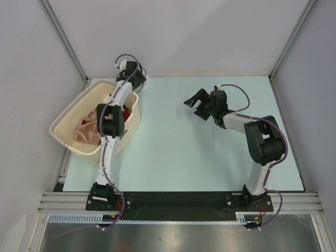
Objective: Place the bra in the laundry bag and zip it closed
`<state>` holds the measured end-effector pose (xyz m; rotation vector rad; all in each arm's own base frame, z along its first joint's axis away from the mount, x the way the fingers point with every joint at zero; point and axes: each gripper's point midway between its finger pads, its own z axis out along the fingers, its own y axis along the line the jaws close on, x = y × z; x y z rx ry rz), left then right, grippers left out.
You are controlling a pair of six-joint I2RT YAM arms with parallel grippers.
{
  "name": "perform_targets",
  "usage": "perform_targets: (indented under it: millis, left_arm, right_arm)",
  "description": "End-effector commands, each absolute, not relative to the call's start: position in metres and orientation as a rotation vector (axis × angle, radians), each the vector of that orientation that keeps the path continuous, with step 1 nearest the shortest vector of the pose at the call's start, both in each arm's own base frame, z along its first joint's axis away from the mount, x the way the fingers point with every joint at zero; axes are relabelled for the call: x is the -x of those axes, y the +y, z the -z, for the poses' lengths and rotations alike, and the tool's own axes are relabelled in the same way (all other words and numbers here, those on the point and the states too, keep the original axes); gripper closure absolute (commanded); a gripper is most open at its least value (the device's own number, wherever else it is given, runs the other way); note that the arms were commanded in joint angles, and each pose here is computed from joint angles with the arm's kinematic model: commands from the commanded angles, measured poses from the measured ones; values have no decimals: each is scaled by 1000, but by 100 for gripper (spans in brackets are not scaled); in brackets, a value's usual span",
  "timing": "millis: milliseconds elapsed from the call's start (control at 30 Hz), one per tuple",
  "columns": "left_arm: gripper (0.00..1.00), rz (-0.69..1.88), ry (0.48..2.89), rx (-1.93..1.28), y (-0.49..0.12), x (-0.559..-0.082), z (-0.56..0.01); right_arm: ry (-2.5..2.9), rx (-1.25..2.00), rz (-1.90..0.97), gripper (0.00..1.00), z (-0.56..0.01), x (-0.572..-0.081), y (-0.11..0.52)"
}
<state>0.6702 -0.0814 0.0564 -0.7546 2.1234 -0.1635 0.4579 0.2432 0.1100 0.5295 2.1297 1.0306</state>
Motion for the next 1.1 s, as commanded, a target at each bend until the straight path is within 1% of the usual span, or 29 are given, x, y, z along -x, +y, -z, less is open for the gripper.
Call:
perform_targets:
  millis: [0,33,67,133,167,267,300,467,567,667,900,1067]
  left_arm:
    - [33,247,2129,834,-83,-672,-56]
    - [39,259,2138,838,-84,-672,-53]
    - [53,299,2150,844,-88,-672,-50]
    - [72,325,2168,861,-87,-671,-41]
    - [86,333,2172,856,-88,-671,-40]
    - [98,341,2167,814,-93,-673,-46]
    - [100,337,2161,803,-94,-673,-48]
    - [100,333,2198,802,-100,-662,-46]
    - [100,319,2273,830,-105,-645,-34]
    - [100,333,2346,857,-109,-627,-25]
    - [100,292,2419,785,-114,-605,-40]
    - [100,264,2517,728,-131,-582,-27]
  right_arm:
    - [2060,-512,-1075,0,-135,-466,246]
    - [2060,-519,-1073,0,-135,-466,245]
    - [2055,-520,-1072,0,-136,-467,244]
    - [2048,-519,-1076,0,-139,-469,244]
    - [2048,-520,-1077,0,-140,-470,245]
    - [2054,-512,-1073,0,-141,-470,246]
    - [2054,-507,-1068,0,-143,-470,246]
    - [2073,-499,-1033,0,-147,-463,240]
    - [2078,-494,-1012,0,-152,-461,236]
    - [2068,-482,-989,0,-168,-462,229]
    - [2016,-457,-982,0,-222,-456,222]
    - [2002,-452,-982,0,-239,-446,221]
